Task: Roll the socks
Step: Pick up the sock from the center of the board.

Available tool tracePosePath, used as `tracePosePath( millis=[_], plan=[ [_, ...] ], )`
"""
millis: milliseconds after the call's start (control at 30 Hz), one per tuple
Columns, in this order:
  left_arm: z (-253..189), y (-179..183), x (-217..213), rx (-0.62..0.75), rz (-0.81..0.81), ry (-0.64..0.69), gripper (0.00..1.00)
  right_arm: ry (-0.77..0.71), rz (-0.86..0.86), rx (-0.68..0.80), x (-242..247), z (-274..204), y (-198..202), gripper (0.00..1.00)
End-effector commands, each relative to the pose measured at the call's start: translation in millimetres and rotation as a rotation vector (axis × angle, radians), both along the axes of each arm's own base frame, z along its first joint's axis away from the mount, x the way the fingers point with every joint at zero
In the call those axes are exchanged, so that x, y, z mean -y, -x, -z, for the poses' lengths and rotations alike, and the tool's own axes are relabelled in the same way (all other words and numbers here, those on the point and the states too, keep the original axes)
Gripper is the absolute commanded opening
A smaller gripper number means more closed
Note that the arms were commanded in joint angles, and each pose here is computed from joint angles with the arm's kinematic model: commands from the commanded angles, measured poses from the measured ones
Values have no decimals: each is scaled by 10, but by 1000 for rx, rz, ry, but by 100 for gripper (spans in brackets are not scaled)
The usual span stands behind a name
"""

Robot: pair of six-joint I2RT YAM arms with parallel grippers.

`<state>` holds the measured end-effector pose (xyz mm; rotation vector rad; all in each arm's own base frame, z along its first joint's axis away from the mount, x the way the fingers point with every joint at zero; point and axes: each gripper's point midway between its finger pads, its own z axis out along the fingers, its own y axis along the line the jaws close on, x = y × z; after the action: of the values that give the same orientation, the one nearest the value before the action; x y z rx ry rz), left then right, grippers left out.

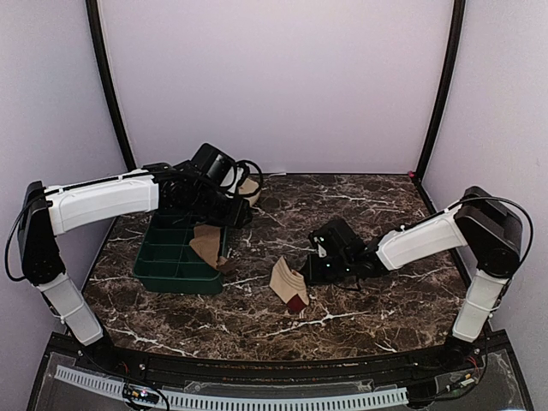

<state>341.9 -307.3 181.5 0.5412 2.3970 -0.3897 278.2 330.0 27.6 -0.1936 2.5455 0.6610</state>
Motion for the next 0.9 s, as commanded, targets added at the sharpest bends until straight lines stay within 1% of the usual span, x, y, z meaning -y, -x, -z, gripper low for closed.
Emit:
tracePosePath(
  millis=[0, 67, 133, 200, 267, 433, 533, 567, 600, 667, 700, 733, 867],
  plan=[
    [-83, 24, 18, 14, 15, -3, 47, -39, 5, 3, -39, -22, -42, 17],
    [-78, 23, 9, 15, 13, -6, 47, -44, 7, 14, -35, -71, -52, 10],
    [-81, 23, 0, 19, 11, -9, 47, -49, 11, 40, -27, -158, -79, 6],
    [-90, 22, -10, 24, 11, -11, 47, -46, 11, 76, -16, -284, -118, 5],
    [-113, 11, -15, 32, 9, -13, 47, 0, 11, 116, 29, -425, -176, 4],
    [-202, -33, -6, 56, 6, -14, 47, 118, 37, 274, 183, -1007, -488, 1],
    [-239, -53, -3, 65, 3, -14, 47, 158, 66, 358, 317, -1377, -711, 0],
    [-250, -62, -8, 69, -1, -16, 47, 178, 75, 372, 367, -1424, -761, 0],
    [-258, -69, -16, 73, -6, -18, 47, 188, 77, 411, 371, -1603, -846, 0],
    [-287, -94, -56, 88, -27, -27, 47, 218, 81, 465, 395, -1809, -932, 0],
    [-299, -101, -73, 94, -36, -28, 47, 198, 84, 507, 408, -2030, -928, 0],
    [-316, -109, -88, 101, -45, -29, 47, 186, 83, 533, 405, -2144, -930, 0],
    [-319, -135, -132, 115, -71, -35, 48, 130, 83, 612, 403, -2467, -908, 0]
  ],
)
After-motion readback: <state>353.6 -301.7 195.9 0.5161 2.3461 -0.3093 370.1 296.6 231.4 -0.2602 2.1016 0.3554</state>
